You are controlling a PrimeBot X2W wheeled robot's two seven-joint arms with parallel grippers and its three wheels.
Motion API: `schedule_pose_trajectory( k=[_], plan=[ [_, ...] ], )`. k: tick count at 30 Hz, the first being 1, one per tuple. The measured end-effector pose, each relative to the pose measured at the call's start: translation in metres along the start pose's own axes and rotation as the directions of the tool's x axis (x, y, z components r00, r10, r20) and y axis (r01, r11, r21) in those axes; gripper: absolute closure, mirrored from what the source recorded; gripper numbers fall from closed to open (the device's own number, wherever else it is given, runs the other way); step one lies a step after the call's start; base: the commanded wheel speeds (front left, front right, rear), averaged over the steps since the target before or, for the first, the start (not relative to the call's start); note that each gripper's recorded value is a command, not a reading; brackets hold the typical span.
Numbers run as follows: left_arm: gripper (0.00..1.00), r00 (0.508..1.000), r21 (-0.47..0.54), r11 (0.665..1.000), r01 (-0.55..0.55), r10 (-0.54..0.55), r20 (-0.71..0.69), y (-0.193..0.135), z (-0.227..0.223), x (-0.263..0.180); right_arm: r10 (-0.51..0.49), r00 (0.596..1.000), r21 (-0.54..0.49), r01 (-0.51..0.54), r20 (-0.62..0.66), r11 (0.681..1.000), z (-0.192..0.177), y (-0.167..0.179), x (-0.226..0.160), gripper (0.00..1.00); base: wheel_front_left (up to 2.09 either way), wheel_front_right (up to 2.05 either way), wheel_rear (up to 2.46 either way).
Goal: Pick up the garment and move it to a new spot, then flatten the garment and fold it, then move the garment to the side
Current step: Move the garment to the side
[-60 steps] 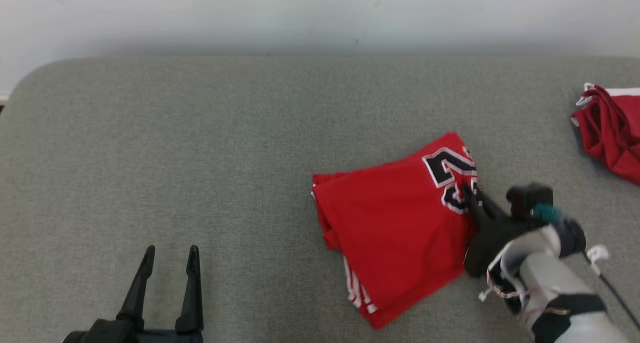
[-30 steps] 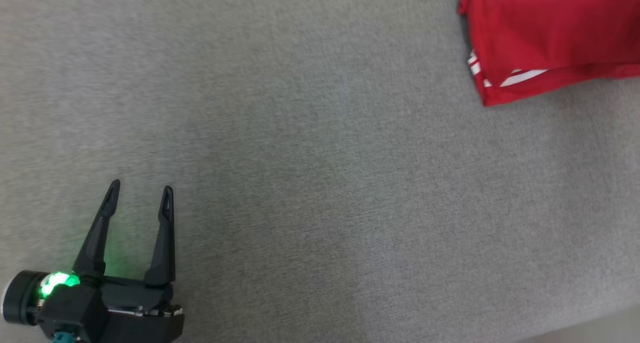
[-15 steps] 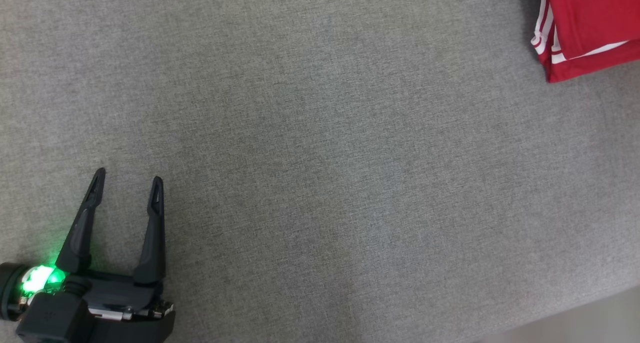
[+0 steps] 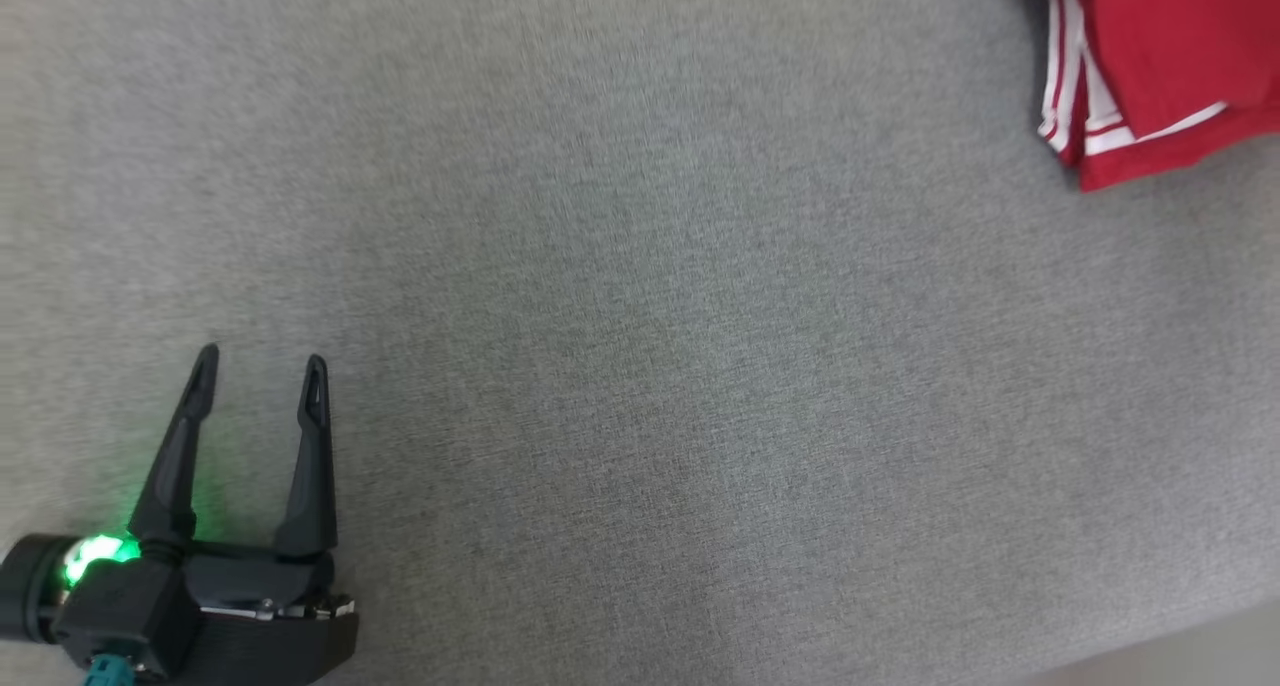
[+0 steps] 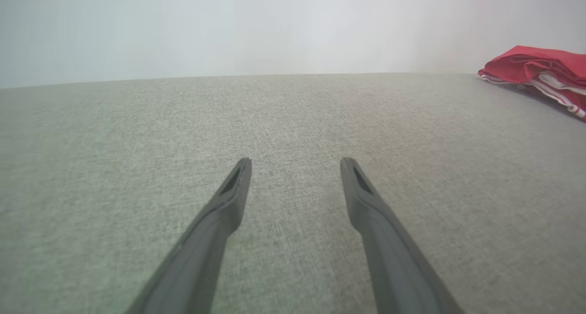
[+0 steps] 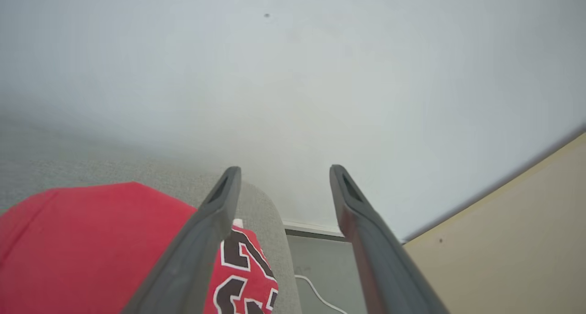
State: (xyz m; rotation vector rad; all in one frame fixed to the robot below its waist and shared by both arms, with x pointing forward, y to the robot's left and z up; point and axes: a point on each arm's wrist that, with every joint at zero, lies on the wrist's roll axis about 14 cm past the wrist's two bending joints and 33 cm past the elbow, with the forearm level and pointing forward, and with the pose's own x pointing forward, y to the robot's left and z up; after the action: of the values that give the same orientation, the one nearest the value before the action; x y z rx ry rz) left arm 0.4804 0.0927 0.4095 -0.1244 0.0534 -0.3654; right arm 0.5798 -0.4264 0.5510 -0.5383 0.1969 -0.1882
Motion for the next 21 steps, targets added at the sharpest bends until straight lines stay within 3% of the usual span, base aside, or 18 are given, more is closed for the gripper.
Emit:
schedule_pose_trajectory(
  k=[11, 15, 21],
  plan=[
    [0.00, 0.994, 0.004, 0.995, -0.098, 0.097, 0.043, 0.011, 0.039, -0.037, 0.098, 0.966, 0.129, -0.132, 0.241, 0.983, 0.066, 0.052, -0.041, 0.00, 0.00, 0.00, 0.00],
    [0.00, 0.988, 0.011, 0.990, -0.138, 0.137, 0.072, 0.016, 0.057, -0.055, 0.105, 0.944, 0.217, -0.179, 0.314, 0.960, 0.080, 0.071, -0.067, 0.00, 0.00, 0.00, 0.00],
    [0.00, 0.977, 0.022, 0.983, -0.184, 0.181, 0.115, 0.021, 0.079, -0.080, 0.126, 0.927, 0.322, -0.247, 0.354, 0.914, 0.073, 0.107, -0.111, 0.00, 0.00, 0.00, 0.00]
  ],
)
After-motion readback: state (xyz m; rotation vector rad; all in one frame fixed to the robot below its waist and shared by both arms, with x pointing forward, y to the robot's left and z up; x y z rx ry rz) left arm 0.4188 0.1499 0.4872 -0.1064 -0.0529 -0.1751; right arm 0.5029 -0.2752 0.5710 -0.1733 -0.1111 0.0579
